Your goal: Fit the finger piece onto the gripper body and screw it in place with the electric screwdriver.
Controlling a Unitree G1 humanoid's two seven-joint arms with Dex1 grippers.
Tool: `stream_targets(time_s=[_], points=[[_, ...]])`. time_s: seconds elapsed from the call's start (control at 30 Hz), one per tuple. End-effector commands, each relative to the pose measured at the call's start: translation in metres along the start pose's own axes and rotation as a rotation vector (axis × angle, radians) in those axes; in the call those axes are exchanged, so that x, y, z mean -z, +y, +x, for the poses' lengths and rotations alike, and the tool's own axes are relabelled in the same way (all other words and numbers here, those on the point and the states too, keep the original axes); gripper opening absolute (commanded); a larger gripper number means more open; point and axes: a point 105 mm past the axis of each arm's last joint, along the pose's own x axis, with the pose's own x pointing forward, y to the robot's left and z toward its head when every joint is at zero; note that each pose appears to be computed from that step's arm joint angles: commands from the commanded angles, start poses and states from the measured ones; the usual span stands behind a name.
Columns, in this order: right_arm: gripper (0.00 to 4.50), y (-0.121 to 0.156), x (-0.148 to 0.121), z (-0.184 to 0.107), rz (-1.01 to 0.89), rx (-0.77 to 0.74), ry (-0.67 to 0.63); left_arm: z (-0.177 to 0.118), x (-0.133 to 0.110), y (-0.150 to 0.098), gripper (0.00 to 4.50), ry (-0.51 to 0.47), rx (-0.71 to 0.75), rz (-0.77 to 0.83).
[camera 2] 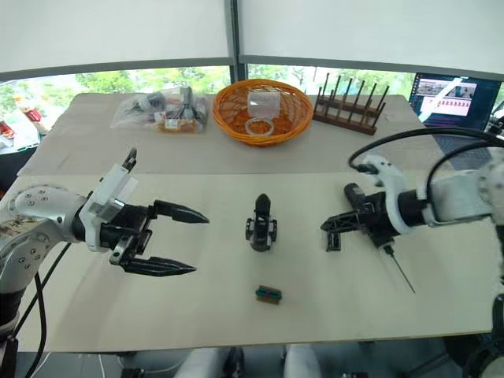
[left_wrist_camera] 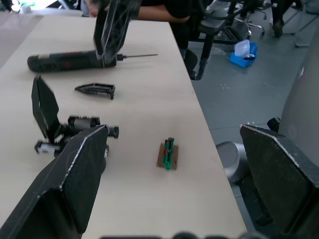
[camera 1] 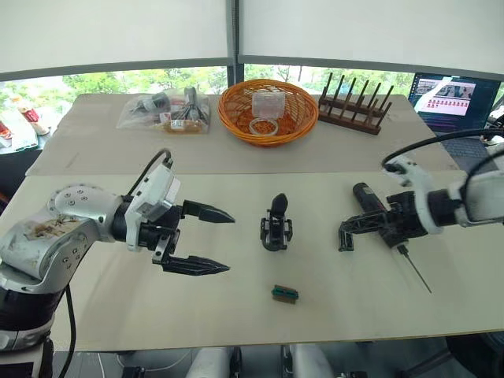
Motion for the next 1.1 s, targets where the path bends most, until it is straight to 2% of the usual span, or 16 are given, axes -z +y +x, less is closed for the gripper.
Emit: stream_targets(time_s=[0.03,0.23,0.43,0.47,0.6,0.7,0.77,0.83,0.93,1.1], points=[[4.5,-0.007,-0.003,0.011,0.054,0.05,0.044,0.009,-0.006,-0.001,4.45,-0.003,0.036,0.035],[4.5,-0.033,-0.001,0.024,0.128,0.218,0.076,0.014,-0.014,0.001,4.45,-0.036,0.037,0.061],[4.5,-0.028,0.002,0.041,0.145,0.186,0.105,0.014,-0.002,0.004,4.45,-0.003,0.021,0.065],[3.96,-0.027,0.001,0.045,0.148,0.185,0.108,0.014,-0.002,0.005,4.5,-0.003,0.019,0.068],[2.61,-0.027,0.007,0.054,0.136,0.2,0.132,0.016,-0.003,0.008,4.5,-0.012,0.005,0.082],[1.58,-0.016,0.004,0.055,-0.013,0.179,0.102,0.015,0.0,0.015,4.5,-0.004,-0.032,0.066],[1.1,-0.019,0.005,0.049,-0.103,0.175,0.087,0.014,0.003,0.019,4.5,0.007,-0.051,0.051],[1.1,-0.026,0.006,0.038,-0.273,0.168,0.054,0.011,0.004,0.02,4.5,-0.002,-0.064,0.014],[1.1,-0.015,0.004,0.017,-0.555,0.043,0.0,0.008,-0.01,0.031,4.5,-0.097,-0.141,-0.053],[1.1,0.0,-0.039,-0.012,-0.781,0.115,-0.306,0.008,-0.035,0.054,4.5,-0.3,-0.29,-0.207]])
